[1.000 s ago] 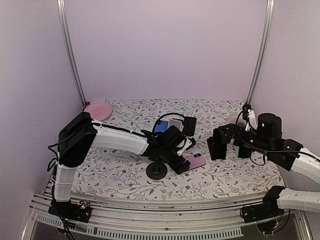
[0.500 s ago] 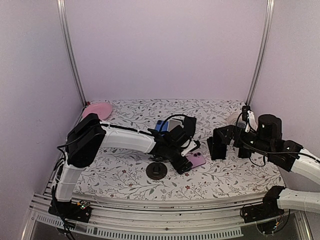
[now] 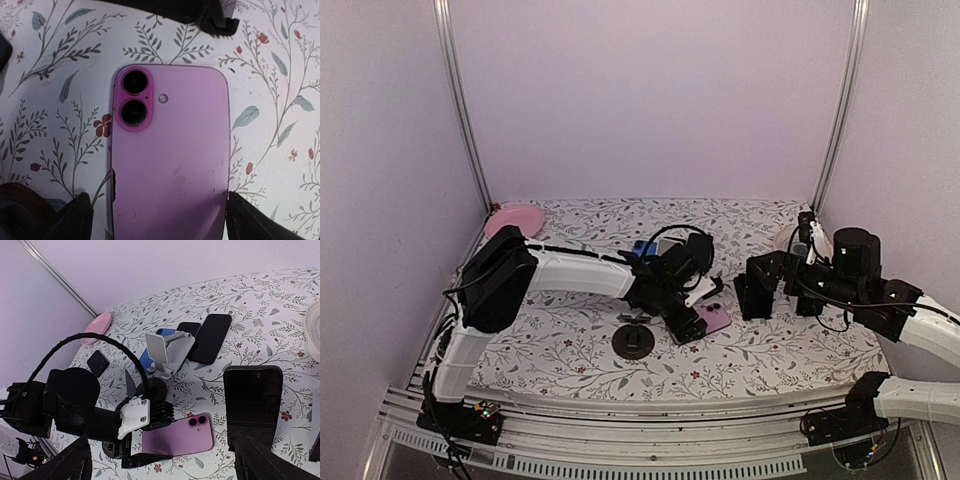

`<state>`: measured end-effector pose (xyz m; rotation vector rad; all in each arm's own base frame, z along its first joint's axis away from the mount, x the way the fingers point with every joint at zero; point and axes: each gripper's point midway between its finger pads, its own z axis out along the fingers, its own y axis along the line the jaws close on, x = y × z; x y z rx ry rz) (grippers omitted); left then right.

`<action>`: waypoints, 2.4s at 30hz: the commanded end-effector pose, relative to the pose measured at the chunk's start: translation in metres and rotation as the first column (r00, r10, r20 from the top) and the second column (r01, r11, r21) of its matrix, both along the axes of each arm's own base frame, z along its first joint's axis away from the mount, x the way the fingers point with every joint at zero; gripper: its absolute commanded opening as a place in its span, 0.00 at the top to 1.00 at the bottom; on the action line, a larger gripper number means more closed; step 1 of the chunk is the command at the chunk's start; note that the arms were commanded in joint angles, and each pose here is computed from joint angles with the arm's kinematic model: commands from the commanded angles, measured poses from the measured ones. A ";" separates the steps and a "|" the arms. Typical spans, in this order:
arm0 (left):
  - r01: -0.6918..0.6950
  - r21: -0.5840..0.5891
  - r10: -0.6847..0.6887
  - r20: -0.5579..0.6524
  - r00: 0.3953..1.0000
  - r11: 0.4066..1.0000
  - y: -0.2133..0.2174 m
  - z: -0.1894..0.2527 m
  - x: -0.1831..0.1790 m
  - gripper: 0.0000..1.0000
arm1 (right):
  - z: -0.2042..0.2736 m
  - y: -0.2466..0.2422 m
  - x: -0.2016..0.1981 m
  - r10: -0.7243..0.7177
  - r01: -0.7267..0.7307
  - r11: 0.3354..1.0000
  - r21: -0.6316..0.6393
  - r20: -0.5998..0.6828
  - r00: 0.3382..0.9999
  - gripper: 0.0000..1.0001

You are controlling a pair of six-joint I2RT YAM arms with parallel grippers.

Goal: Place the phone on the phone stand
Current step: Pick up the phone from the center of the board.

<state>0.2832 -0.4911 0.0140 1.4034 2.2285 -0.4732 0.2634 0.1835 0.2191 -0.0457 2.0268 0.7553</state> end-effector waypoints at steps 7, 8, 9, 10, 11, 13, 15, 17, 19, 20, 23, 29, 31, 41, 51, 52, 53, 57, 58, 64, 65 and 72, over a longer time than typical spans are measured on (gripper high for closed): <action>-0.009 0.222 0.012 -0.011 1.000 0.975 0.036 -0.061 -0.009 0.07 | 0.001 0.002 0.001 0.003 -0.003 1.000 0.027 0.006 1.000 0.01; -0.010 0.226 0.013 -0.010 1.000 0.974 0.036 -0.062 -0.010 0.08 | 0.000 0.002 0.001 0.002 -0.003 1.000 0.027 0.005 1.000 0.01; -0.011 0.228 0.014 -0.011 1.000 0.974 0.037 -0.063 -0.011 0.09 | 0.000 0.002 0.001 0.002 -0.002 1.000 0.027 0.004 1.000 0.01; -0.012 0.231 0.014 -0.010 1.000 0.973 0.037 -0.064 -0.010 0.10 | 0.000 0.002 0.000 0.003 -0.003 1.000 0.029 0.003 1.000 0.01; -0.014 0.234 0.016 -0.007 1.000 0.972 0.037 -0.065 -0.010 0.12 | -0.001 0.002 0.000 0.003 -0.003 1.000 0.029 0.002 1.000 0.01; -0.013 0.240 0.015 -0.005 1.000 0.971 0.037 -0.067 -0.012 0.16 | -0.002 0.002 0.000 0.004 -0.004 1.000 0.030 -0.003 1.000 0.01; -0.017 0.244 0.017 -0.001 1.000 0.970 0.037 -0.068 -0.012 0.21 | -0.003 0.002 0.000 0.003 -0.003 0.999 0.033 -0.006 1.000 0.01; -0.018 0.240 0.020 -0.006 1.000 0.971 0.037 -0.068 -0.013 0.27 | -0.004 0.003 -0.001 0.005 -0.005 0.999 0.038 -0.011 1.000 0.01; -0.026 0.233 0.029 -0.007 1.000 0.972 0.036 -0.064 -0.012 0.35 | -0.005 0.004 -0.002 0.011 -0.011 0.999 0.045 -0.015 1.000 0.01; -0.027 0.226 0.030 -0.007 1.000 0.974 0.035 -0.062 -0.013 0.36 | -0.006 0.004 -0.002 0.015 -0.014 0.999 0.049 -0.017 1.000 0.01; -0.046 0.190 0.045 0.010 0.999 0.981 0.033 -0.050 -0.011 0.41 | -0.012 0.006 -0.004 0.022 -0.021 0.998 0.056 -0.028 0.999 0.01; -0.078 0.076 0.073 0.058 0.996 0.994 0.029 -0.018 -0.008 0.46 | -0.028 0.009 -0.008 0.039 -0.033 0.996 0.083 -0.068 0.997 0.01; -0.087 0.042 0.083 0.079 0.993 0.995 0.029 -0.008 -0.007 0.47 | -0.031 0.012 -0.011 0.054 -0.046 0.994 0.104 -0.078 0.996 0.01; -0.083 -0.063 0.091 0.147 0.985 0.995 0.028 0.023 -0.012 0.50 | -0.061 0.025 -0.022 0.123 -0.088 0.973 0.212 -0.159 0.980 0.01; -0.036 -0.155 0.068 0.205 0.976 0.987 0.021 0.057 -0.025 0.50 | -0.088 0.034 -0.030 0.147 -0.081 0.956 0.282 -0.221 0.964 0.05; -0.028 -0.162 0.062 0.210 0.976 0.986 0.020 0.059 -0.028 0.50 | -0.089 0.035 -0.031 0.150 -0.082 0.954 0.287 -0.223 0.963 0.06; -0.024 -0.169 0.061 0.215 0.975 0.985 0.019 0.062 -0.029 0.50 | -0.091 0.036 -0.031 0.150 -0.078 0.953 0.292 -0.230 0.962 0.07; 0.009 -0.192 0.036 0.233 0.972 0.981 0.014 0.070 -0.037 0.50 | -0.095 0.041 -0.032 0.156 -0.079 0.951 0.299 -0.243 0.957 0.10; 0.021 -0.219 0.035 0.249 0.968 0.976 0.012 0.085 -0.039 0.50 | -0.095 0.042 -0.032 0.156 -0.078 0.950 0.302 -0.246 0.957 0.12; 0.070 -0.276 0.013 0.287 0.958 0.959 0.003 0.113 -0.051 0.50 | -0.098 0.046 -0.033 0.160 -0.072 0.943 0.324 -0.255 0.954 0.16; 0.077 -0.283 0.010 0.292 0.956 0.956 0.002 0.116 -0.052 0.50 | -0.099 0.046 -0.034 0.161 -0.071 0.942 0.329 -0.257 0.953 0.18; 0.120 -0.312 -0.016 0.317 0.948 0.942 -0.009 0.134 -0.064 0.50 | -0.091 0.054 -0.037 0.195 -0.095 0.925 0.369 -0.245 0.950 0.25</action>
